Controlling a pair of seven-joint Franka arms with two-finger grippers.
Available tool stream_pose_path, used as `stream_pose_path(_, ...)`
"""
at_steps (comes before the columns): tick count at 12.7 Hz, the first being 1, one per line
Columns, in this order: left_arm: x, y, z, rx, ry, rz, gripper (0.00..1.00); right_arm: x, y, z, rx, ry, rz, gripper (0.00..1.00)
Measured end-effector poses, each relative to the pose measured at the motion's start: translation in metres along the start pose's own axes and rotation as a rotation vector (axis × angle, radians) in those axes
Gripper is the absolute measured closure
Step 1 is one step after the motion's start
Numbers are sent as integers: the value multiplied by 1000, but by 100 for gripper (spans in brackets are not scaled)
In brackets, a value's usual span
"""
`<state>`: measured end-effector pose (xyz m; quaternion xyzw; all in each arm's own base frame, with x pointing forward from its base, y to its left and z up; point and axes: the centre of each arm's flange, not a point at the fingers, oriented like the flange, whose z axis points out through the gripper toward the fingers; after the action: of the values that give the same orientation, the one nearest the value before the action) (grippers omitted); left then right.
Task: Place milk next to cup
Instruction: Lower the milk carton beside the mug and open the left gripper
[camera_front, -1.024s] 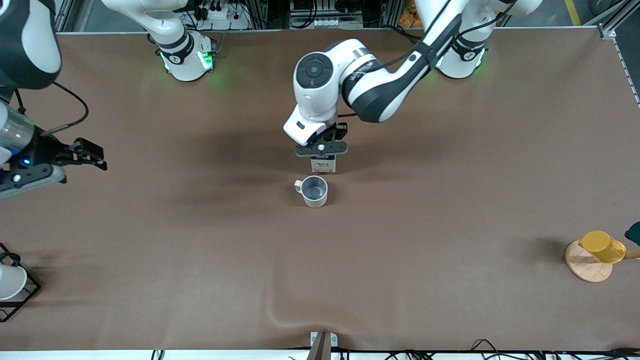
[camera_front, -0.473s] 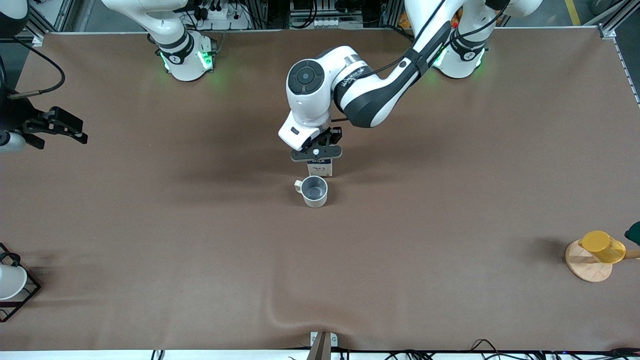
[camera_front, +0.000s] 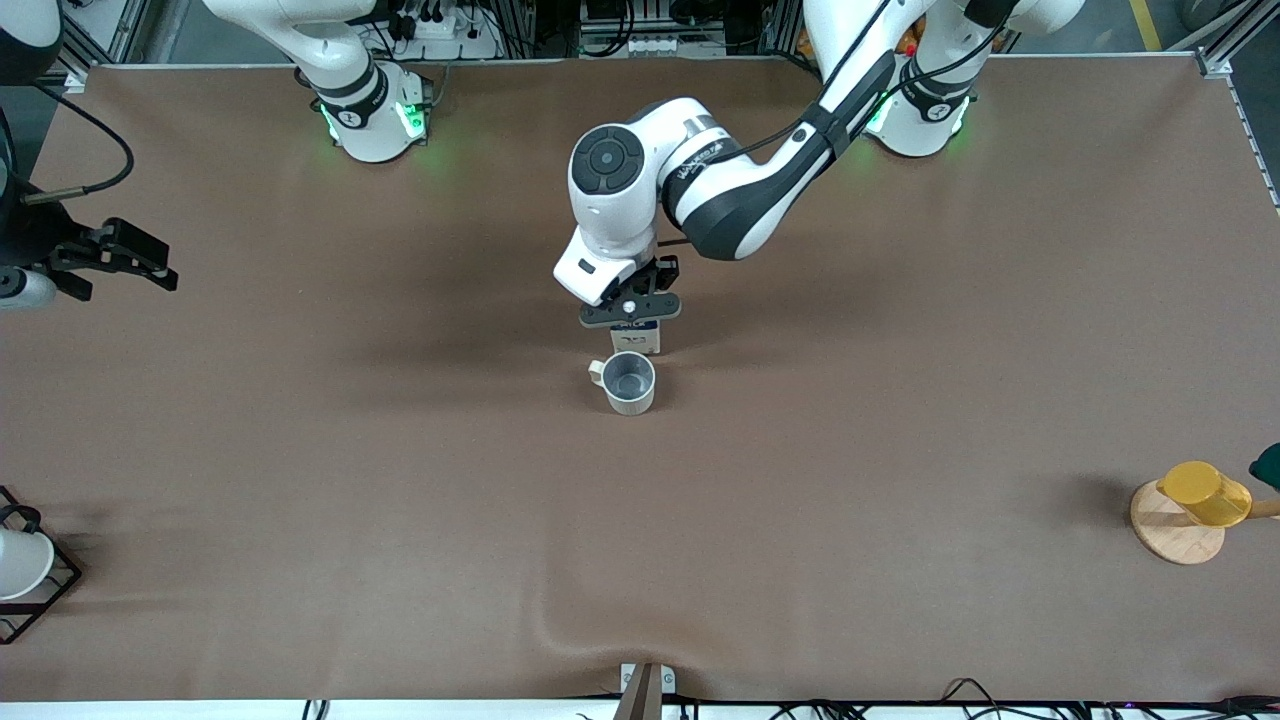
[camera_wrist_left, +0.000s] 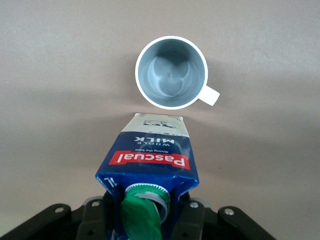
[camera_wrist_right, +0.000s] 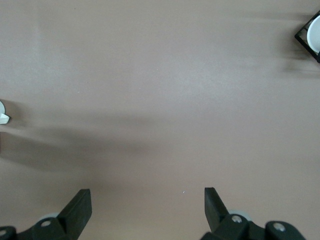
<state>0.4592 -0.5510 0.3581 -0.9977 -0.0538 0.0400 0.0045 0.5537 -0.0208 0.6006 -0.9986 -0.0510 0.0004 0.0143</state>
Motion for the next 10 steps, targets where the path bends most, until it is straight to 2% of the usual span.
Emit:
stream_pose_path(7, 2, 4, 11, -7, -4, 1, 49, -14, 2, -15, 2, -27, 84, 0)
stream_pose_path(10, 3, 5, 12, -11, -3, -1, 17, -22, 8, -27, 2, -33, 99, 0)
